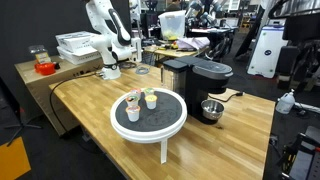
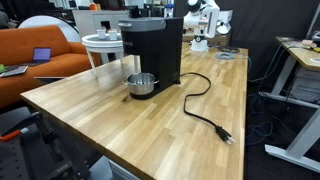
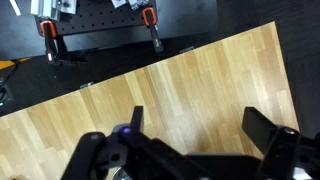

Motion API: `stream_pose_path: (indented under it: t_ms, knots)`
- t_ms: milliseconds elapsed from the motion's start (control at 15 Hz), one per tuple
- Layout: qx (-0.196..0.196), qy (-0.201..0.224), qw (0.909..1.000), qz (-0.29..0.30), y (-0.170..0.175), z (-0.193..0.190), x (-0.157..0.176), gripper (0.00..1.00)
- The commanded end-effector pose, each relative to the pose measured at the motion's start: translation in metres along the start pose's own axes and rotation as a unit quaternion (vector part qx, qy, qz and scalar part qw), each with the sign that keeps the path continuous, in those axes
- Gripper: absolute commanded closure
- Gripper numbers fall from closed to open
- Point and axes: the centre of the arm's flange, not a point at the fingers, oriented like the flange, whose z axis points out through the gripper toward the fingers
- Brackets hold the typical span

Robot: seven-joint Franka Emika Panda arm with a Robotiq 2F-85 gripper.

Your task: Put one cup in the silver pot

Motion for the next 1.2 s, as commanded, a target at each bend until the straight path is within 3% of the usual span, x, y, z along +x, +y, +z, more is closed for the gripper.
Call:
stream_pose_path:
  t_ms: [0, 600, 733, 800, 1133]
  knots:
    - [0.0, 0.0, 1.0, 0.0, 0.0, 0.0, 0.0, 0.0]
    - [0.001, 0.029, 0.9939, -0.107, -0.046, 0.003, 0.029, 0.0]
    - [-0.002, 0.046, 0.9927, -0.111, -0.06, 0.006, 0.043, 0.0]
    - [0.005, 0.041, 0.9943, -0.098, -0.047, 0.007, 0.025, 0.0]
    - [0.003, 0.041, 0.9937, -0.105, -0.057, 0.01, 0.037, 0.0]
